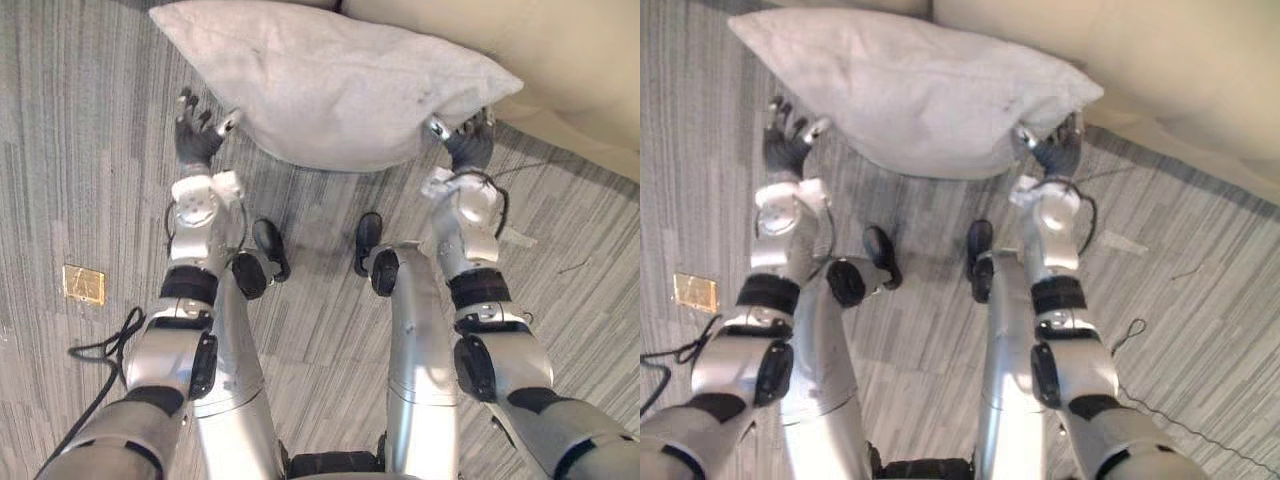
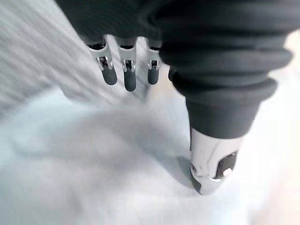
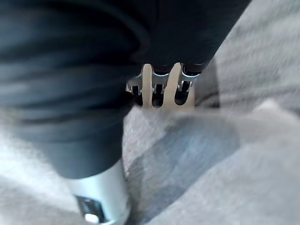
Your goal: Pick up cushions and gather them together orderly.
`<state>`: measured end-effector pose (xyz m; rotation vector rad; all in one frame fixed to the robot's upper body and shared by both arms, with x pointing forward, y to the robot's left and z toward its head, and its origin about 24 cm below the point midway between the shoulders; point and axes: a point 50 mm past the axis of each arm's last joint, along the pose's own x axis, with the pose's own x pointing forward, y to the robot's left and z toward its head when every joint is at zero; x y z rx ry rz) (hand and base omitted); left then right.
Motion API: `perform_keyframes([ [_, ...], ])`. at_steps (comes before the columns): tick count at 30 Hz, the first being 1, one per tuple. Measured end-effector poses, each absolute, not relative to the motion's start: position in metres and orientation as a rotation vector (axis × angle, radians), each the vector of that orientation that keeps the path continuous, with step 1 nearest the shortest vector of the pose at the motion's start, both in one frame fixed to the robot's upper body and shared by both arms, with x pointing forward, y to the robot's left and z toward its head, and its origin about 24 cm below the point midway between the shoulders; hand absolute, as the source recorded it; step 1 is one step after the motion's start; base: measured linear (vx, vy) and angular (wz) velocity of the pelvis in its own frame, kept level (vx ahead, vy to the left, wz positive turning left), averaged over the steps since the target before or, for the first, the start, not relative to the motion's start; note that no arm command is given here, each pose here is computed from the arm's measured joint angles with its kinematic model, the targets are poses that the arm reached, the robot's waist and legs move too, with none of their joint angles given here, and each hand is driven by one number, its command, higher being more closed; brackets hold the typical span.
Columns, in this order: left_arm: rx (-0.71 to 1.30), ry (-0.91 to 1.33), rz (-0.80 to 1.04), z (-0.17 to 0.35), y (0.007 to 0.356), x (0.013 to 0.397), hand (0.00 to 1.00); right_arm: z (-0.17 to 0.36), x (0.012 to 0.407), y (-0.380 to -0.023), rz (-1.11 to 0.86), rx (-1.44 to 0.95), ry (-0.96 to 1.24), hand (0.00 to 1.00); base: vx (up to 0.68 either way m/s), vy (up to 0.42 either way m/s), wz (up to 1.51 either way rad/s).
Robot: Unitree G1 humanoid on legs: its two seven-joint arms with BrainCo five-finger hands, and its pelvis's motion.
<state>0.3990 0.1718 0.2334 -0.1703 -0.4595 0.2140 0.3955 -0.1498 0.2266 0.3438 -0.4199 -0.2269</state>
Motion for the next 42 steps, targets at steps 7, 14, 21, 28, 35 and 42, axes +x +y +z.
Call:
perform_keyframes([
  [7, -0.209, -0.51, 0.253, 0.252, 0.164, 0.398, 1.0, 0.24, 0.396, -0.127, -0.198, 0.433, -0.42, 1.0, -0.01, 0.004, -0.01],
  [14, -0.237, -0.524, 0.305, 0.257, 0.169, 0.395, 1.0, 0.236, 0.395, -0.118, -0.176, 0.475, -0.395, 1.0, -0.03, 0.007, -0.01],
  [21, -0.256, -0.599, 0.222, 0.247, 0.15, 0.377, 1.0, 0.216, 0.371, -0.126, -0.172, 0.503, -0.466, 1.0, -0.05, -0.011, 0.0],
  [28, -0.322, -0.569, 0.122, 0.19, 0.119, 0.339, 1.0, 0.171, 0.321, -0.149, -0.236, 0.512, -0.52, 1.0, 0.02, -0.037, -0.03],
  [35, -0.413, -0.382, 0.114, 0.114, 0.108, 0.282, 1.0, 0.111, 0.255, -0.162, -0.275, 0.407, -0.424, 1.0, 0.15, 0.022, -0.2],
  [42, -0.397, -0.335, 0.117, 0.095, 0.119, 0.263, 1.0, 0.08, 0.239, -0.161, -0.234, 0.327, -0.313, 1.0, 0.04, 0.019, -0.38],
])
